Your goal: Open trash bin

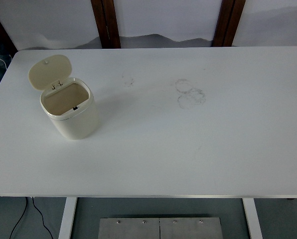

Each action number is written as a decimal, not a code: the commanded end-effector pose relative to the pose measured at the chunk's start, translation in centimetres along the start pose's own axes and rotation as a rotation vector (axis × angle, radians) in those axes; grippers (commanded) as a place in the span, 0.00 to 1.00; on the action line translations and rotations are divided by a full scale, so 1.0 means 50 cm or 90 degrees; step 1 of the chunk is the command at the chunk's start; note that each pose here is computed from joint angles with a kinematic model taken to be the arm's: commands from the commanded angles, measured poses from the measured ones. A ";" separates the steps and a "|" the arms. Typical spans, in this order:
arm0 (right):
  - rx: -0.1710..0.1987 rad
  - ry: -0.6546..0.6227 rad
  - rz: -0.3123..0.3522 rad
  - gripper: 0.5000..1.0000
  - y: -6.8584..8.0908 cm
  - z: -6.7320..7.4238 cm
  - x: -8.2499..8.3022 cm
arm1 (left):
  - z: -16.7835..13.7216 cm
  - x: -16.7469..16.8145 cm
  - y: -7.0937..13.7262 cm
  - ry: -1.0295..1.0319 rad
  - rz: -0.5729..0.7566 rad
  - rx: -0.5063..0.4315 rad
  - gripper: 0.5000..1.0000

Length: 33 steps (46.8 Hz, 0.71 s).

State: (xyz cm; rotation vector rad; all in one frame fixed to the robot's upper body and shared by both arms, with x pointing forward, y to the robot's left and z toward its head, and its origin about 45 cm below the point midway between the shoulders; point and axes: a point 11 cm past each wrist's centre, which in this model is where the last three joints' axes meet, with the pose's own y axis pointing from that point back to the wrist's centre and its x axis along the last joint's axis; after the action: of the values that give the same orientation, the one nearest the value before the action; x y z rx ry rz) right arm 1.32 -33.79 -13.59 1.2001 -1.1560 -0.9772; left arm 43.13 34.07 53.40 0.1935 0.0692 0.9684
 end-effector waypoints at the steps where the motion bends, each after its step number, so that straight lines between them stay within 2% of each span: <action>1: 0.000 0.000 0.000 0.99 0.000 0.001 0.000 | 0.023 0.009 0.007 0.016 0.005 -0.033 1.00; 10: 0.000 0.000 0.000 0.99 0.000 0.001 0.000 | 0.072 0.041 0.029 0.053 0.029 -0.118 1.00; 16: 0.000 0.000 0.000 0.99 0.000 0.001 0.000 | 0.076 0.074 0.044 0.105 0.048 -0.171 1.00; 25: 0.000 0.000 0.000 0.99 0.000 0.001 0.000 | 0.033 0.142 0.070 0.201 0.082 -0.239 1.00; 33: 0.000 0.000 0.000 0.99 0.000 0.001 0.000 | -0.027 0.202 0.097 0.233 0.138 -0.290 1.00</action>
State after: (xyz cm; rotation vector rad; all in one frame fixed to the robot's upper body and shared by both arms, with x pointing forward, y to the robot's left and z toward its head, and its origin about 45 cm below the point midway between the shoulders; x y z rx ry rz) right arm 1.29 -33.79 -13.59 1.1997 -1.1556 -0.9777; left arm 44.74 44.11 54.40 -0.3809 0.1612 1.1720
